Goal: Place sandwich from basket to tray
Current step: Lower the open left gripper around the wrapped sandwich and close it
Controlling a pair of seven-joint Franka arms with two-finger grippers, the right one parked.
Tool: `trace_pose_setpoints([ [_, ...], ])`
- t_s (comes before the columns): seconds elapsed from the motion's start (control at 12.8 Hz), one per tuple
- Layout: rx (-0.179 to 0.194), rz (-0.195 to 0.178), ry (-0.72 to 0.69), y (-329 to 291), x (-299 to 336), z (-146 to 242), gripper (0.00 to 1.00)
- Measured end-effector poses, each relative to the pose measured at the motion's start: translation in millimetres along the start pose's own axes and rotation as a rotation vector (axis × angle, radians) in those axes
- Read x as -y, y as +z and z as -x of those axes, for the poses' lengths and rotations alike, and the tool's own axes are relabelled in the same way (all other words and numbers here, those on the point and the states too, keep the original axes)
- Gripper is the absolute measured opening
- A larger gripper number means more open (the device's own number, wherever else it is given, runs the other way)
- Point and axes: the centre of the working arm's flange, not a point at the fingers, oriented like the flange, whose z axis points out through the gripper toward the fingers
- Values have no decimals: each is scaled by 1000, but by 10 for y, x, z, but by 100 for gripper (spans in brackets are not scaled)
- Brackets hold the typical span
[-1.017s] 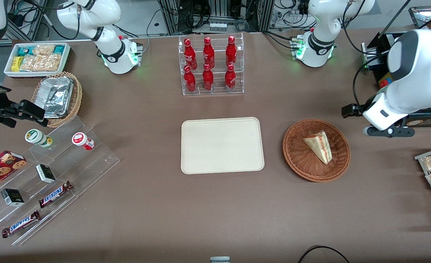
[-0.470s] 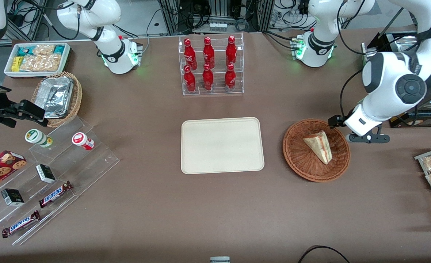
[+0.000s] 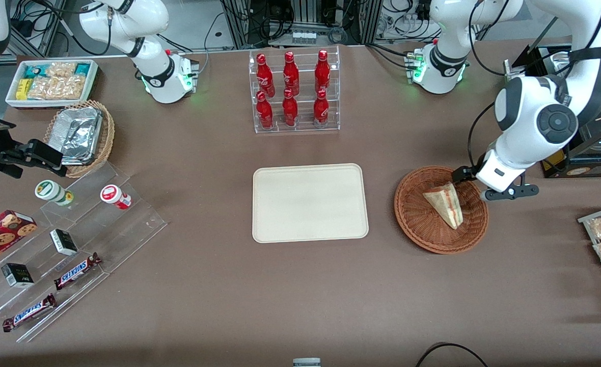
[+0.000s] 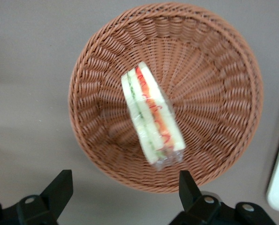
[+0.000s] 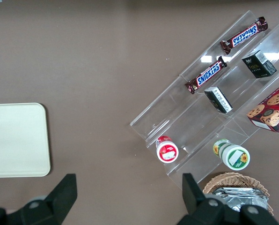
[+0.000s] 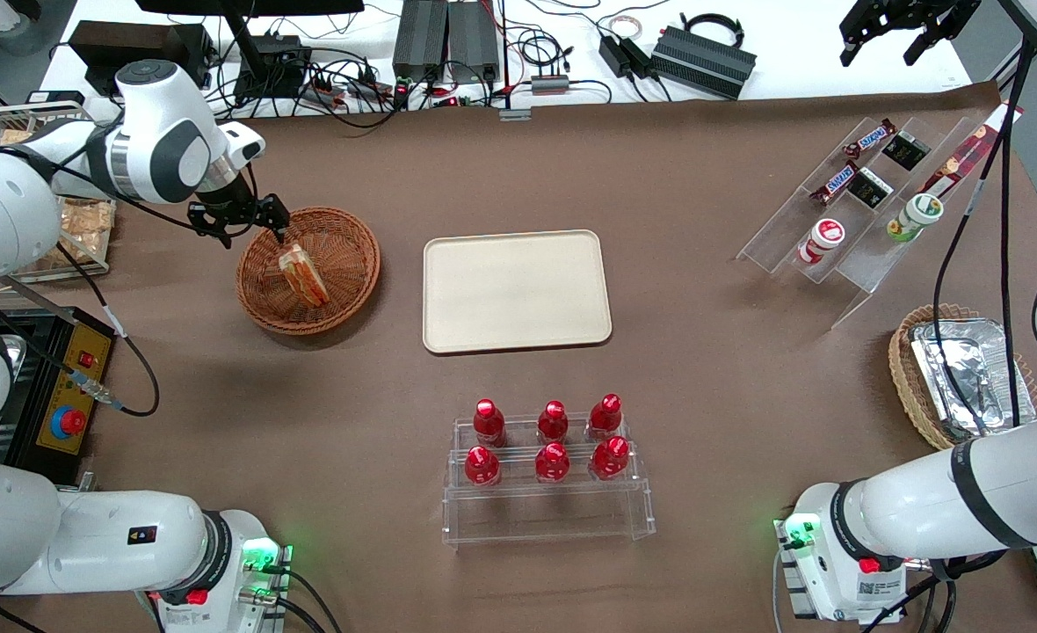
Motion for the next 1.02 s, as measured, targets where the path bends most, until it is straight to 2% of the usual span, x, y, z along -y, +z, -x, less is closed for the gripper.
trace_pose_setpoints([
  [0.39, -12, 7, -171, 188, -202, 45, 100],
  [0.55, -61, 34, -264, 359, -192, 80, 100],
  [0.63, -73, 45, -321, 464, -194, 119, 100],
  [0.78, -68, 48, -389, 611, -237, 175, 100],
  [1.02, -64, 50, -412, 718, -270, 165, 100],
])
